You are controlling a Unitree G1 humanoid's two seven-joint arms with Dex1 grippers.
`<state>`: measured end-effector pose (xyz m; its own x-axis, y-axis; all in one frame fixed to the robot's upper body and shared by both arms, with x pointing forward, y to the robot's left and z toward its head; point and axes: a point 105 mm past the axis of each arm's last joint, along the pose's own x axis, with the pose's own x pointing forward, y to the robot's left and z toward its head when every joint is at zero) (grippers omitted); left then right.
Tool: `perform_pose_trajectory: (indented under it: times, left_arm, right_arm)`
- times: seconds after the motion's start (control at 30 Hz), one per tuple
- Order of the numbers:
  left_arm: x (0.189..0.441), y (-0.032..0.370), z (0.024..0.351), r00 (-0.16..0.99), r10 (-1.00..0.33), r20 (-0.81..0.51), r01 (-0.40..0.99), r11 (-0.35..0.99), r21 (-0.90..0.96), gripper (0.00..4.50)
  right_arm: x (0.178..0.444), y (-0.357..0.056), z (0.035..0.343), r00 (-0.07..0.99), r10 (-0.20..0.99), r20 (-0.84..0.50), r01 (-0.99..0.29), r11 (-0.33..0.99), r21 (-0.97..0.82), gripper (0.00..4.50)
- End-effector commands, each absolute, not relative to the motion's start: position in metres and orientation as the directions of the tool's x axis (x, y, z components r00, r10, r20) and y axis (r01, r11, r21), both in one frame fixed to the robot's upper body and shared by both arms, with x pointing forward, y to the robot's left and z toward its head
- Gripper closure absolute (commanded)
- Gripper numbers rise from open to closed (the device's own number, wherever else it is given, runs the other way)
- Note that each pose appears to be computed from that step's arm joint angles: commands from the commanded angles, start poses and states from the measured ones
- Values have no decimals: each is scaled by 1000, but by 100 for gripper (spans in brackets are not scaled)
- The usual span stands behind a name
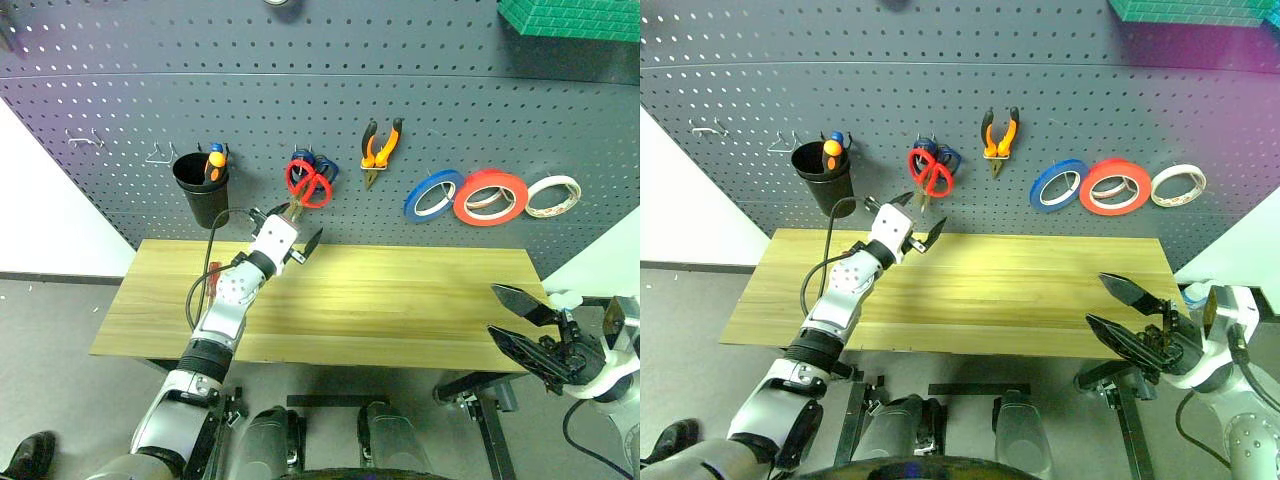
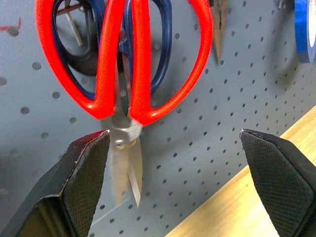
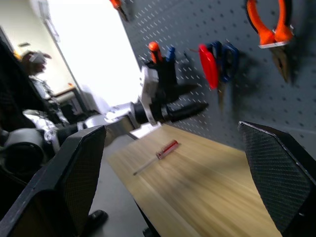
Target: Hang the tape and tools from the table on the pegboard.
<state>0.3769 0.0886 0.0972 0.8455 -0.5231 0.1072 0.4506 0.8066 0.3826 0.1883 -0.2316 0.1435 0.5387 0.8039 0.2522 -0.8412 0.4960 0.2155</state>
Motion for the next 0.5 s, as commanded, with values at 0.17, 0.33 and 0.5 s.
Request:
perform_pose_trajectory:
  times: [0.17, 0.33, 0.5]
  left_arm:
    - [358, 94, 94, 828, -553, 92, 491, 795, 357, 4]
    - [342, 115, 84, 857, -514, 37, 474, 814, 336, 4]
    - [325, 132, 78, 879, -476, -6, 452, 831, 325, 4]
  right_arm:
    - [190, -213, 153, 469, 839, 276, -882, 458, 107, 0]
    - [196, -212, 153, 429, 872, 238, -902, 429, 54, 0]
    - [195, -209, 146, 348, 922, 168, -936, 352, 5, 0]
